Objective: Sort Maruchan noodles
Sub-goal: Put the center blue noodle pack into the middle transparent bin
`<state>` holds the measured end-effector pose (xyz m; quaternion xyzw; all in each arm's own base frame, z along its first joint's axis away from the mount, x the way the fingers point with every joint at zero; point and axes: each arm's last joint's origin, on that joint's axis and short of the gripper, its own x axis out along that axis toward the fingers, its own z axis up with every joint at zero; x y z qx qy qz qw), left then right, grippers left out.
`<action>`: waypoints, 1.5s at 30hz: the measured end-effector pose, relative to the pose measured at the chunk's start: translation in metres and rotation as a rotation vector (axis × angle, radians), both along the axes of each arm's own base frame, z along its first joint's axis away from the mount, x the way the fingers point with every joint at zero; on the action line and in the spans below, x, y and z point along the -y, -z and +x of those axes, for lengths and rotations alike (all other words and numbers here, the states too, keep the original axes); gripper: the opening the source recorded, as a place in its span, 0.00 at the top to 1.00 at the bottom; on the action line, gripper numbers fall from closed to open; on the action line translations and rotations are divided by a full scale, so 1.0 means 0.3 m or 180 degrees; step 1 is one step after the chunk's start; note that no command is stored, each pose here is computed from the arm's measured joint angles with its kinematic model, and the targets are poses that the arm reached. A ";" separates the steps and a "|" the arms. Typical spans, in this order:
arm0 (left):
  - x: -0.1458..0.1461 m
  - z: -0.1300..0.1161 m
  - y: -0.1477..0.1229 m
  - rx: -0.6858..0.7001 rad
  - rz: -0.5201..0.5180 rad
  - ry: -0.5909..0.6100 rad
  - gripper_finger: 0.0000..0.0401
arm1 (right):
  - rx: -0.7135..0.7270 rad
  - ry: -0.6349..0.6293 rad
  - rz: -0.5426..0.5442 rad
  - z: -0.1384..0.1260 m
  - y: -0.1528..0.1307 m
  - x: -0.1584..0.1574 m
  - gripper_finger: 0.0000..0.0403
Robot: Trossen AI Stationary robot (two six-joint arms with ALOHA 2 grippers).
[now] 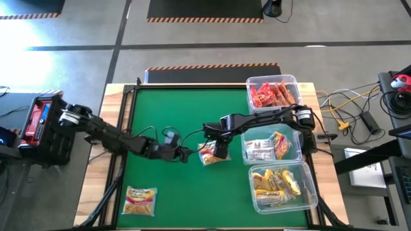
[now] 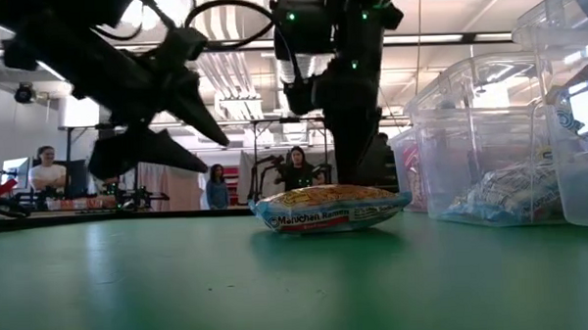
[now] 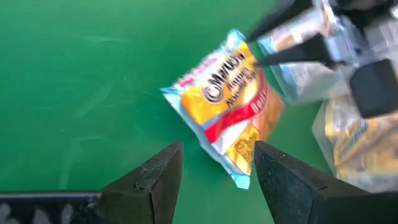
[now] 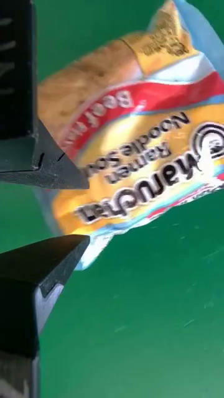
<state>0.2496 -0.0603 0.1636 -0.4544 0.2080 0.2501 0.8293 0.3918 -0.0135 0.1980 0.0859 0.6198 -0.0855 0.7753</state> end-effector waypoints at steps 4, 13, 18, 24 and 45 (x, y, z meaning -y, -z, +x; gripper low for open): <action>-0.020 0.050 0.011 -0.0146 -0.0047 0.0354 0.55 | 0.0116 0.0071 -0.0005 0.001 0.043 0.031 0.71; -0.079 0.132 0.029 -0.0072 -0.0162 0.0316 0.55 | 0.0390 0.0157 -0.0080 0.005 0.074 0.134 0.71; -0.119 0.140 0.028 0.0069 0.0039 0.0289 0.56 | 0.0447 0.0144 -0.0145 0.001 0.071 0.192 0.71; -0.170 0.136 0.041 0.0004 0.0218 0.0149 0.60 | 0.0565 0.0242 -0.0207 0.003 0.029 0.268 0.71; -0.172 0.220 0.177 0.0464 -0.1019 -0.0264 0.64 | 0.0392 -0.0044 0.0628 -0.049 -0.026 0.238 0.71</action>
